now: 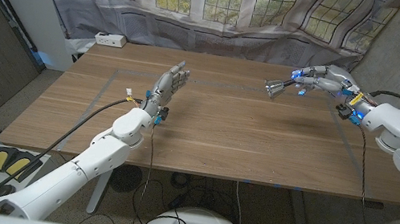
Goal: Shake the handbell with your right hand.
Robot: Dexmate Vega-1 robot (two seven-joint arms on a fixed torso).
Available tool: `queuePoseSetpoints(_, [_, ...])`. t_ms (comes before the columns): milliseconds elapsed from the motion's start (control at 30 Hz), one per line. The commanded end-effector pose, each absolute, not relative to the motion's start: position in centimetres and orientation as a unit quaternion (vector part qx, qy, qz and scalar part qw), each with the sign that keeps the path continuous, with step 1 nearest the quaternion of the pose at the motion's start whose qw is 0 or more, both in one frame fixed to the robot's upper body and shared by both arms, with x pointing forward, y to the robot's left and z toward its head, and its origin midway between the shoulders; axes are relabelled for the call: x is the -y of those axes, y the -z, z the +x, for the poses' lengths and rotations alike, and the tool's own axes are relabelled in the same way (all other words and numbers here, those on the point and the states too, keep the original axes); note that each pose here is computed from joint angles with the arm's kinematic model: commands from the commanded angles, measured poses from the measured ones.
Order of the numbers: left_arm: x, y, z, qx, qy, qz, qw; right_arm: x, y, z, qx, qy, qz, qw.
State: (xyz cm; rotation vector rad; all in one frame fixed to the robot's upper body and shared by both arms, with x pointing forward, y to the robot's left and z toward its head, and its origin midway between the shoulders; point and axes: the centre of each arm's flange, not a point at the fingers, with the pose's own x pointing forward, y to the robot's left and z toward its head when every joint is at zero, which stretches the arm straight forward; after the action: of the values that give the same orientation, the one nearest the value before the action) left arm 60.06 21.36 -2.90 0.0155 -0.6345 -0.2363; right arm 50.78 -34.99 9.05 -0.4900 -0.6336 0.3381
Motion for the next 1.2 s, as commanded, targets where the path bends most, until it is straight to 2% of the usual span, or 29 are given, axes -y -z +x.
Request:
queuePoseSetpoints(33, [-20.9,2.8,60.5,0.307,0.122,0.011,0.944,34.9,-10.1,49.3,0.308,-0.089,-0.411,0.854])
queuePoseSetpoints(200, [-20.9,2.8,60.5,0.307,0.123,0.011,0.944,34.6,-10.6,48.7,0.292,-0.052,-0.505,0.811])
queuePoseSetpoints(567, [-21.0,3.0,60.5,0.306,0.122,0.009,0.944,33.3,-12.3,47.4,0.245,0.044,-0.698,0.671])
queuePoseSetpoints(733, [-21.2,3.1,60.5,0.306,0.121,0.008,0.944,32.7,-12.7,47.0,0.230,0.087,-0.758,0.604])
queuePoseSetpoints(867, [-21.5,3.2,60.5,0.305,0.120,0.006,0.945,31.9,-12.7,46.5,0.211,0.132,-0.815,0.524])
queuePoseSetpoints(1200, [-21.6,3.5,60.8,0.303,0.124,0.002,0.945,30.6,-12.8,46.5,0.159,0.162,-0.886,0.405])
